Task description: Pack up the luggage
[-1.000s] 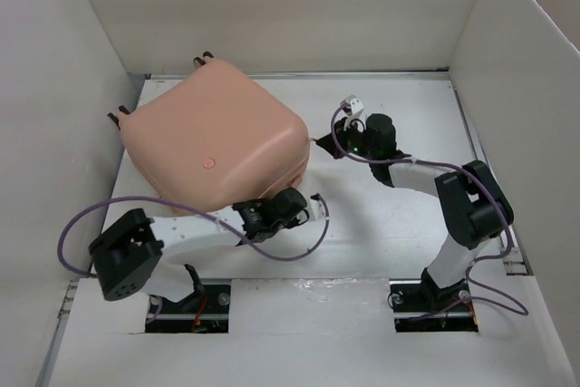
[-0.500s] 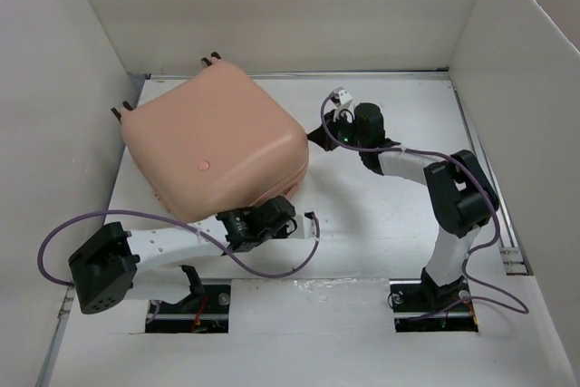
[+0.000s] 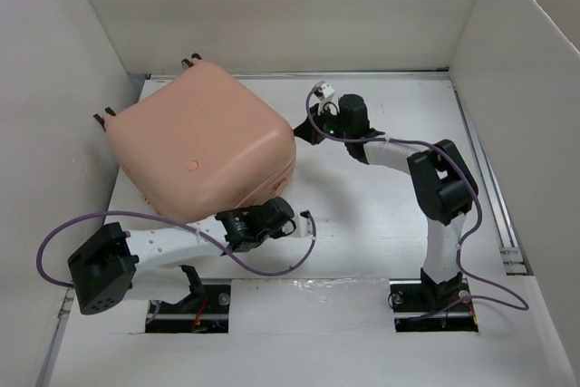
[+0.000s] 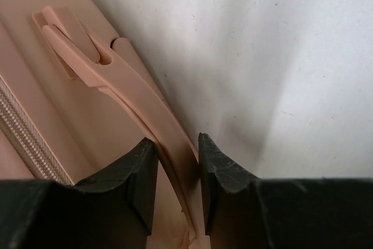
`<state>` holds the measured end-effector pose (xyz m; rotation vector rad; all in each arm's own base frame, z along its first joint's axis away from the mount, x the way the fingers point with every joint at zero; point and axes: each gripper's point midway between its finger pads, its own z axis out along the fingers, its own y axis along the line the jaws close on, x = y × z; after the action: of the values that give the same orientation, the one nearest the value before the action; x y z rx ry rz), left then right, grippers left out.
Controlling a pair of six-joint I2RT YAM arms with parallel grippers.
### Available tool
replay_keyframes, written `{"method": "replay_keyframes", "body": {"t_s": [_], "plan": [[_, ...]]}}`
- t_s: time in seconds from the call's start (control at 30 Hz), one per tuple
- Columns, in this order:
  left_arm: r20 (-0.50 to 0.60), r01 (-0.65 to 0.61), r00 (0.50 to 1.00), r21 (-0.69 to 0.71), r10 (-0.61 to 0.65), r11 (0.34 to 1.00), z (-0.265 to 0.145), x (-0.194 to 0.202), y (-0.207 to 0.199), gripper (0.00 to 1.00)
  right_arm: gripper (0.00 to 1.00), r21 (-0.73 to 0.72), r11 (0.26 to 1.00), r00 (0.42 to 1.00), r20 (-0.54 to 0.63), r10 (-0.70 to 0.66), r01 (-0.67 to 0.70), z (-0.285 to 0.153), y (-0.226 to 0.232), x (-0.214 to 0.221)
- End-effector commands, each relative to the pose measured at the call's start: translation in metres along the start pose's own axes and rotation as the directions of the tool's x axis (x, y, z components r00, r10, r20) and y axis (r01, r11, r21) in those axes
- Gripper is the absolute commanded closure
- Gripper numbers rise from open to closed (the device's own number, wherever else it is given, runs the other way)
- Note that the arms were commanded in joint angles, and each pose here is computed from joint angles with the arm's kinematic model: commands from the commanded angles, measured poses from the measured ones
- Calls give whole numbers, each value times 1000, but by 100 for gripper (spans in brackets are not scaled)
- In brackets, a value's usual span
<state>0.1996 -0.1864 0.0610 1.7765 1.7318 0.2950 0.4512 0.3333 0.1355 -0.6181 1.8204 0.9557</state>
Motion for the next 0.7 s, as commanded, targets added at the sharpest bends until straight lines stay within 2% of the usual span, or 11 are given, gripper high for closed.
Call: {"method": "replay_keyframes", "body": {"t_s": [0.0, 0.07, 0.13, 0.2, 0.23, 0.27, 0.33, 0.5, 0.53, 0.63, 0.67], "plan": [[-22, -87, 995, 203, 94, 975, -20, 9, -41, 87, 100, 361, 932, 996, 67, -58, 30, -6, -82, -9], [22, -16, 1000, 56, 15, 998, -30, -17, 0, 80, 100, 361, 932, 996, 66, -57, 30, -9, -80, -8], [158, 107, 982, -43, -99, 993, -59, -68, 49, 61, 100, 339, 940, 997, 61, -55, 31, -9, -75, -7], [230, 231, 952, -101, -204, 968, -80, -89, 94, 38, 100, 309, 950, 997, 55, -56, 36, -6, -66, -5], [311, 334, 908, -139, -279, 932, -104, -109, 132, 29, 100, 309, 951, 997, 58, -47, 27, -6, -66, -5], [331, 392, 886, -160, -325, 906, -110, -112, 154, 28, 100, 299, 954, 997, 63, -53, 32, -5, -60, -8], [233, 487, 867, -200, -441, 850, -96, -87, 188, 28, 100, 272, 961, 997, 57, -54, 37, -1, -52, -6], [185, 755, 642, -324, -744, 571, -103, -13, 278, 31, 100, 243, 969, 997, 49, -61, 47, 2, -32, -3], [195, 808, 547, -376, -814, 453, -109, 24, 293, 31, 100, 243, 969, 997, 51, -52, 38, 2, -32, -3], [270, 860, 396, -445, -877, 252, -139, 81, 313, 31, 100, 235, 971, 997, 48, -54, 41, 4, -27, -2], [297, 856, 302, -503, -906, 120, -154, 126, 317, 31, 100, 233, 971, 997, 56, -58, 43, 5, -27, -7]]}}
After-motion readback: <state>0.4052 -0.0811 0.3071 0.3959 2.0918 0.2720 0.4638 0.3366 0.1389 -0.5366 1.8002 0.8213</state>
